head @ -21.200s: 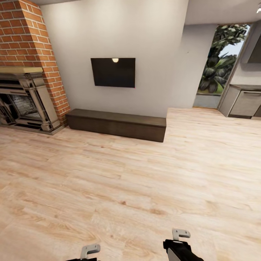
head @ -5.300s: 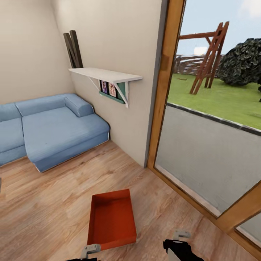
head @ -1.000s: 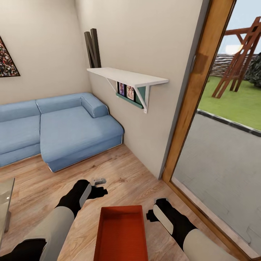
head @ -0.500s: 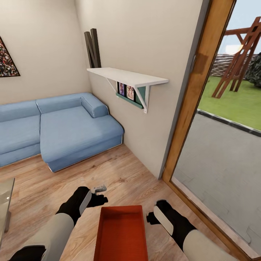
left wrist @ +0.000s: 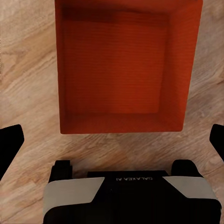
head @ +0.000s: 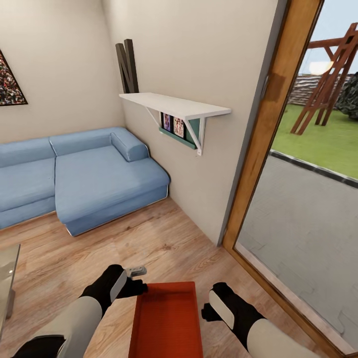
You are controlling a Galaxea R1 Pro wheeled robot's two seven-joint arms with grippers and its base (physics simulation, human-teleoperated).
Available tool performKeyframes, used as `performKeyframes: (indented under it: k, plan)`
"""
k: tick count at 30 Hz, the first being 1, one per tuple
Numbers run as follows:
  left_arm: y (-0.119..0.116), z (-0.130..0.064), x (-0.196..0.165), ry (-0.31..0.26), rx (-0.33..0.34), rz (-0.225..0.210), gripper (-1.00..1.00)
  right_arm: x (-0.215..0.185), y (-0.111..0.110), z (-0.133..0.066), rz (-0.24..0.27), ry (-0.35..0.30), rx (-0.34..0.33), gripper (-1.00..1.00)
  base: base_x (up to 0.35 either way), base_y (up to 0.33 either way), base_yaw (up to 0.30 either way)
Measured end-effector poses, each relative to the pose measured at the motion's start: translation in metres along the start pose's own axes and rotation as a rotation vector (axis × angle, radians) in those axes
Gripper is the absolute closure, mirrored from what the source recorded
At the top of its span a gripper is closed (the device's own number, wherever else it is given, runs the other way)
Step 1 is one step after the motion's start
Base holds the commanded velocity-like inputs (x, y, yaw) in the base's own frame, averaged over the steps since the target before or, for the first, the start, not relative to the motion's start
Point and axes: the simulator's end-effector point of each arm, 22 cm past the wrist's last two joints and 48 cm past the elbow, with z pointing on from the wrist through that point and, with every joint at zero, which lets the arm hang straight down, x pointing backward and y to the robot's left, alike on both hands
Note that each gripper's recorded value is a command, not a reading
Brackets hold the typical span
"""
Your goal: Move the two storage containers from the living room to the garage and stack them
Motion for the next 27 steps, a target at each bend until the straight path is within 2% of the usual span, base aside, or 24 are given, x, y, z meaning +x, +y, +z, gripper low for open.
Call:
performKeyframes:
  k: [27]
  plan:
    - [0.0023, 0.0, -0.0001, 0.0, -0.005, 0.003, -1.0, -0.0036, 0.0019, -0.0021, 0.005, -0.009, -0.008, -1.0, 0.0, 0.0, 0.0]
